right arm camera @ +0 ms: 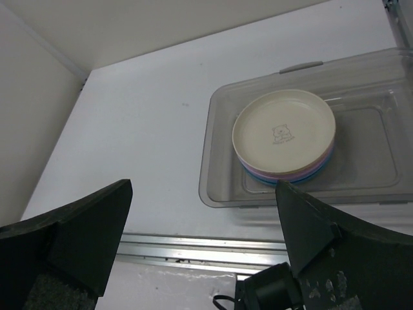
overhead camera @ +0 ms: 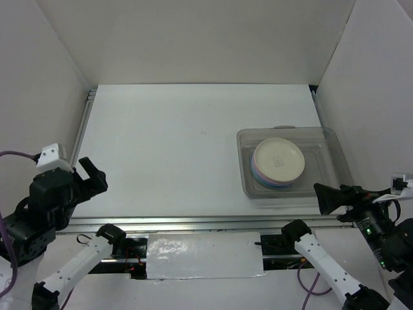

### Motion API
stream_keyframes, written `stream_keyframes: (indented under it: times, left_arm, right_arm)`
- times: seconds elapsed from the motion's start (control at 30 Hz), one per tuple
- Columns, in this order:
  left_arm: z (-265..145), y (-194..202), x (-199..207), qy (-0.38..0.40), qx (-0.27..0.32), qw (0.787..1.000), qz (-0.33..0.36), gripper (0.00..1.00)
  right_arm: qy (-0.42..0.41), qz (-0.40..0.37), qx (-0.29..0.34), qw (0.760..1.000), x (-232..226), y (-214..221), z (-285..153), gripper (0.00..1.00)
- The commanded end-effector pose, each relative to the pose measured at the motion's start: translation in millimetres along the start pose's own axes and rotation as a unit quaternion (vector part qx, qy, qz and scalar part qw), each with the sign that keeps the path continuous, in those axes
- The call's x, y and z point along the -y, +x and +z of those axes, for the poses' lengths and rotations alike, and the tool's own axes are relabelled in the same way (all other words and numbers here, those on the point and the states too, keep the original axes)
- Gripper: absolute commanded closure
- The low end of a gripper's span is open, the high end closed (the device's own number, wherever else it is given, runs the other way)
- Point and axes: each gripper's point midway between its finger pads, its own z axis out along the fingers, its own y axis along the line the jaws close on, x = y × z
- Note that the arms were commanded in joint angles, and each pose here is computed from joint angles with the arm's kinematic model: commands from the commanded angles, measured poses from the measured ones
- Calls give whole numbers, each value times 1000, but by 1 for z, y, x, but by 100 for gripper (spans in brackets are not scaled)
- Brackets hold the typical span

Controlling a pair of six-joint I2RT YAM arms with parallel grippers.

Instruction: Place the plates into the plastic bin on the countertop

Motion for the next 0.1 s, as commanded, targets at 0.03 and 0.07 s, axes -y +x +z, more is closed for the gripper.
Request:
stream_keyframes:
  times: [0.03,0.07]
  left_arm:
    - [-3,9,-3,0,-11,1000,-15,1]
    - [-3,10,-3,1,-13,1000,-16,1]
  right_arm:
    - [27,-6,-9,1000,13,4,4,0]
    - [28,-4,-8,1000,13,3,5,0]
